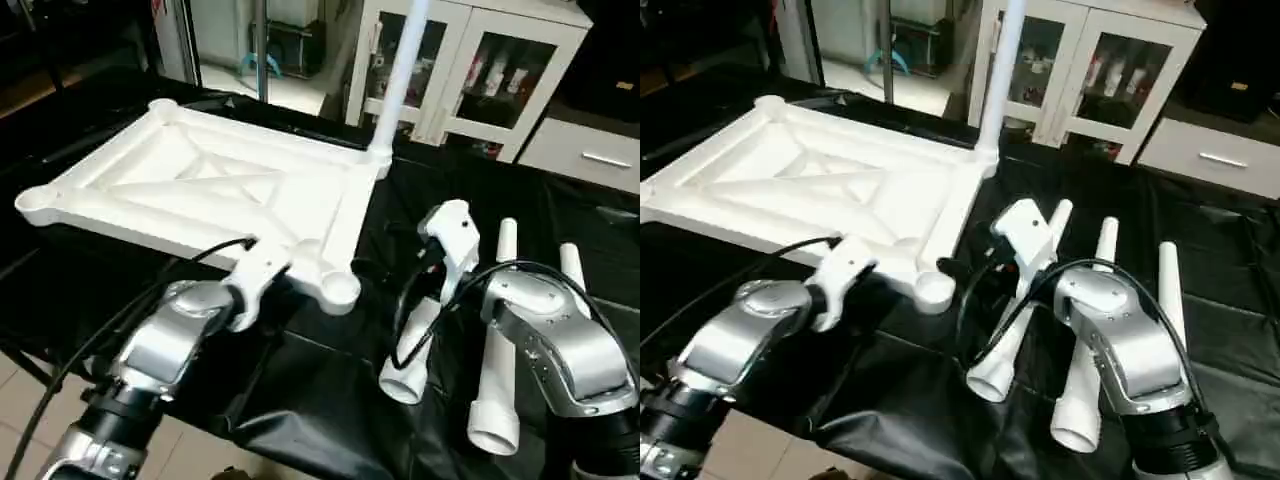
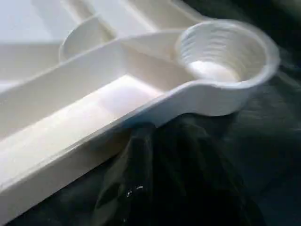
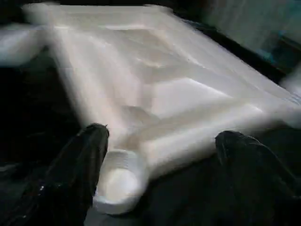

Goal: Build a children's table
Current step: Rotate table base, then pick table leg

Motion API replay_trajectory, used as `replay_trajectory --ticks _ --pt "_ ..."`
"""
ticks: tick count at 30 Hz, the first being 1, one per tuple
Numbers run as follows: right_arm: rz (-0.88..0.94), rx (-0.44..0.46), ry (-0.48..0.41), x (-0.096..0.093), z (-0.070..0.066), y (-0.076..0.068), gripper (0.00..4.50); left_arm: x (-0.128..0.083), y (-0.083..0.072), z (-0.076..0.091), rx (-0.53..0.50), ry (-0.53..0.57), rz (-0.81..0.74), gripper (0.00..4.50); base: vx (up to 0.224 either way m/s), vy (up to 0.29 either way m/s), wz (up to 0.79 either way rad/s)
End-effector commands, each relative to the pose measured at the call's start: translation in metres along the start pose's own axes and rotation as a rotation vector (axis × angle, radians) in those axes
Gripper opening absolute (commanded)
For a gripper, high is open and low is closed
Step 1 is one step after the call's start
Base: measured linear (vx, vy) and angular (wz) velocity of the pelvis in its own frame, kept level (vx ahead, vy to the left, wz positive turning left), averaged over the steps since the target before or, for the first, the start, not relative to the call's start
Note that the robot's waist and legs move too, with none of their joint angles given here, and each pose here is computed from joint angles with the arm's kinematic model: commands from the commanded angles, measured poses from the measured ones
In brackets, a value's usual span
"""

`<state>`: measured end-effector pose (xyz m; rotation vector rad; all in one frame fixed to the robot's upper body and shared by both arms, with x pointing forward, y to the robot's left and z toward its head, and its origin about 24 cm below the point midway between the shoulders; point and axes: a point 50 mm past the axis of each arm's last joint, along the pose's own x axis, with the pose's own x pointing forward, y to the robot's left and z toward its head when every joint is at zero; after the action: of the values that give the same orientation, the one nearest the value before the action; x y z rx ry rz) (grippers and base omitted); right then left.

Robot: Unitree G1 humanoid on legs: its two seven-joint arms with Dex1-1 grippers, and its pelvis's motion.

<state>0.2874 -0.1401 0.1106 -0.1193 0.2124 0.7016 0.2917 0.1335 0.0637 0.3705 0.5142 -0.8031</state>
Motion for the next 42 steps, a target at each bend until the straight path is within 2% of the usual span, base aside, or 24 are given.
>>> replay_trajectory --ticks 1,4,8,10,14,16,17,22,25,30,42 --pt "-0.132 0.052 0.012 -0.006 0.003 -0.015 4.38 -0.009 -0.004 0.007 0.024 -0.018 -0.017 1.09 0.0 0.0 0.0" --pt "-0.185 0.125 0.044 -0.01 0.004 -0.018 4.44 -0.026 -0.008 0.008 0.021 -0.048 -0.036 1.09 0.0 0.0 0.0" --pt "-0.257 0.151 0.144 -0.015 0.003 -0.016 4.44 -0.054 -0.018 0.01 0.013 -0.121 -0.084 1.09 0.0 0.0 0.0" --pt "-0.296 0.172 0.166 -0.015 0.003 -0.015 4.44 -0.059 -0.015 0.012 -0.008 -0.193 -0.025 1.09 0.0 0.0 0.0" --pt "-0.375 0.17 0.196 -0.013 0.004 -0.014 4.44 -0.06 -0.011 0.013 -0.026 -0.25 0.069 1.09 0.0 0.0 0.0" --pt "-0.4 0.179 0.265 -0.012 0.002 -0.012 4.44 -0.06 -0.015 0.013 -0.034 -0.247 0.065 1.09 0.0 0.0 0.0" --pt "-0.403 0.239 0.359 -0.011 -0.002 -0.008 4.44 -0.061 -0.02 0.014 -0.034 -0.242 0.031 1.09 0.0 0.0 0.0" --pt "-0.42 0.312 0.422 -0.01 -0.004 -0.007 4.44 -0.062 -0.027 0.016 -0.018 -0.235 -0.034 1.09 0.0 0.0 0.0" --pt "-0.461 0.4 0.461 -0.009 -0.009 -0.008 4.44 -0.065 -0.038 0.017 0.008 -0.216 -0.14 1.09 0.0 0.0 0.0" --pt "-0.467 0.491 0.527 -0.007 -0.02 -0.008 4.44 -0.07 -0.052 0.015 0.037 -0.155 -0.271 1.09 0.0 0.0 0.0" --pt "-0.438 0.582 0.637 0.0 -0.046 0.003 4.44 -0.072 -0.056 0.02 0.079 -0.119 -0.314 1.09 0.0 0.0 0.0"
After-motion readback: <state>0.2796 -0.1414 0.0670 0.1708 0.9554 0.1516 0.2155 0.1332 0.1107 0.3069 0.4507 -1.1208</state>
